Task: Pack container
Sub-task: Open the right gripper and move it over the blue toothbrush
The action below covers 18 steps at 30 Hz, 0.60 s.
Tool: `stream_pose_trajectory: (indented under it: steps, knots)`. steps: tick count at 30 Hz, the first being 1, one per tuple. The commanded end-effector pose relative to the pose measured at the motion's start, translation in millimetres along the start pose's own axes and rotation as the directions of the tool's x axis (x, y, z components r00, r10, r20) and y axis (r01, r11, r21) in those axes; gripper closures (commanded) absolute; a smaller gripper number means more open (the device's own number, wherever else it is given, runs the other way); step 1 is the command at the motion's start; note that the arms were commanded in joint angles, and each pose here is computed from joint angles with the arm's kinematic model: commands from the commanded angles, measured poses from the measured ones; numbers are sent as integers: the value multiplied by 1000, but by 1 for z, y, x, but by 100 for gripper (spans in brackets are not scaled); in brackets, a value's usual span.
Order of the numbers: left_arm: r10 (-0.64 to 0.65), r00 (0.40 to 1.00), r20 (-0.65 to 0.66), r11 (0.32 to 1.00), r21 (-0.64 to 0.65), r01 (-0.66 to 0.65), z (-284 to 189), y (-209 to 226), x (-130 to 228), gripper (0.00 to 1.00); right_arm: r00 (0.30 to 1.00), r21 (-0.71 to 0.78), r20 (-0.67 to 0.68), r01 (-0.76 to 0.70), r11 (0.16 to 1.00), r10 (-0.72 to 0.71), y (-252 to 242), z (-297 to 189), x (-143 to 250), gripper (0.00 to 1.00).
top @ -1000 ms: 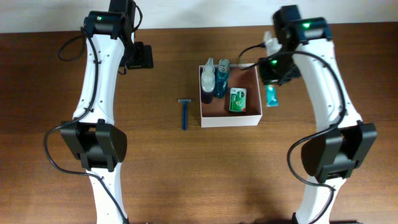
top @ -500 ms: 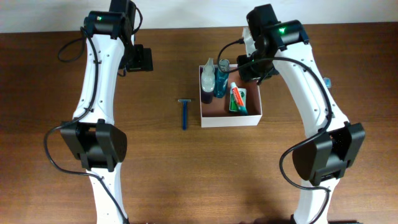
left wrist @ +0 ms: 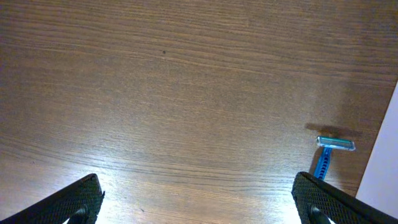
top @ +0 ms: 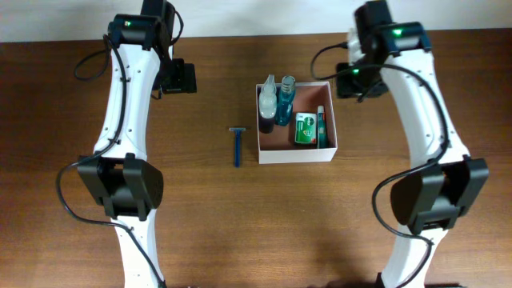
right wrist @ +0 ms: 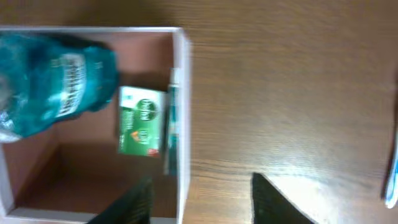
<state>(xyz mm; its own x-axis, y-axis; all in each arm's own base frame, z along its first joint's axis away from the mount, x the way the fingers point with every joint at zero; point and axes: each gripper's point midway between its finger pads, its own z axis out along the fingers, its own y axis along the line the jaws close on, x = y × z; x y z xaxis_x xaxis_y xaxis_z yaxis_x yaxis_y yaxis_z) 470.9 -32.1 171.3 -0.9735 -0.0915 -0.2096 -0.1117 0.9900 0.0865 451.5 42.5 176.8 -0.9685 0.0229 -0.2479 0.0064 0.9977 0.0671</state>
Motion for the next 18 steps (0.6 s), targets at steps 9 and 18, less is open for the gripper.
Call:
stream_pose_trajectory:
  steps: [9,18]
  knots:
    - [-9,1000,-9,1000,1,9,2,0,2,1,999,231,6,-43,972,43,-114,-14,-1,10]
    - [-8,1000,-15,1000,-1,8,2,0,3,1,998,211,-31,-44,976,51,-191,-17,21,1]
